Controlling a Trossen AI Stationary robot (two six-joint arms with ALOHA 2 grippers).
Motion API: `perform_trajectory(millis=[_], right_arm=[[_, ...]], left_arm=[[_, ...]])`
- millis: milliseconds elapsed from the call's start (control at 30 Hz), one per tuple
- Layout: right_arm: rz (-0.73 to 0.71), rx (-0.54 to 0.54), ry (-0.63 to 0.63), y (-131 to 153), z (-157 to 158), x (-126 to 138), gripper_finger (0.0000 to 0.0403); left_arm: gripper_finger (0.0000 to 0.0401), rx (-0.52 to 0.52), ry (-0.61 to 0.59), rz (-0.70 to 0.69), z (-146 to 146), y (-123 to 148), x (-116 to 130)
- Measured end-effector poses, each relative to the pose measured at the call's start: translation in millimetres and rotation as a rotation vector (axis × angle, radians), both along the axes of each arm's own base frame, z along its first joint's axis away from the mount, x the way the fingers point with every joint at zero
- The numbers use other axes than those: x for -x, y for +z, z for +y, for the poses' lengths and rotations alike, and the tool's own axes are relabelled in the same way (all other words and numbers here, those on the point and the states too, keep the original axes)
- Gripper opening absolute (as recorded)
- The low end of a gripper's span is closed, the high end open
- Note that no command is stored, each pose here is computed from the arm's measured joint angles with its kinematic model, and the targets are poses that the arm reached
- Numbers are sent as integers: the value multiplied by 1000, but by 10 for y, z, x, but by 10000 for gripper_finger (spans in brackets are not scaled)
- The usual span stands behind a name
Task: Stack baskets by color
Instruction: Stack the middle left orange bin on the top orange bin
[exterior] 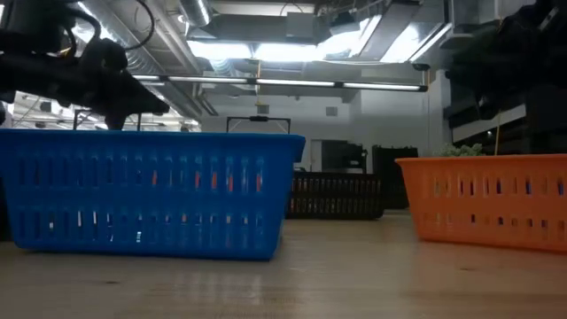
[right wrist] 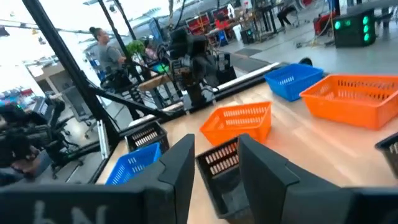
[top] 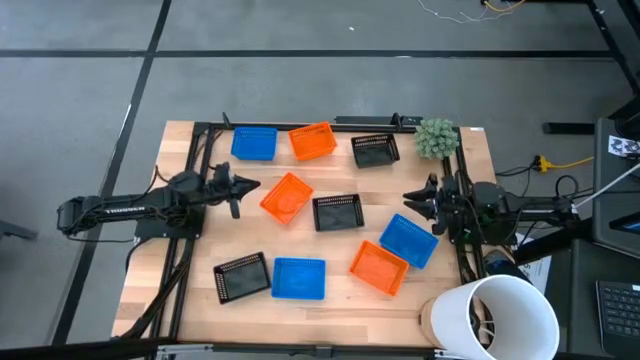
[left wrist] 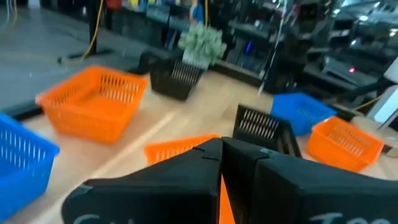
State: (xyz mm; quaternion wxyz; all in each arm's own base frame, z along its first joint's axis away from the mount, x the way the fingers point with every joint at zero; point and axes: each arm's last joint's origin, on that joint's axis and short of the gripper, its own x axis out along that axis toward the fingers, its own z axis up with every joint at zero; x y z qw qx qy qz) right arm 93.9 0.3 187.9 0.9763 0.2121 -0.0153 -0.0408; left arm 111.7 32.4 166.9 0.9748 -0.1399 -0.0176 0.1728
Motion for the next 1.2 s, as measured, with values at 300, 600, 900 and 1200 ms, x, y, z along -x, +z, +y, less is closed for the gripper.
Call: perform_trajectory(millis=[300,600,900,1200], right_arm=[[-205,-156,176,209,48,-40,122],[-162,5,185,180,59,-125,122],[-258,214,151,438,57,-101,122],[-331,381,196,849,79,-77,122]], left_arm=[[0,20,-4,-102,-1,86,2],[0,-1,-59,-171,-18,157,5],[0,-41,-213,-248,-66,241,11],[0,-86,-236,-355,-81,348,42]])
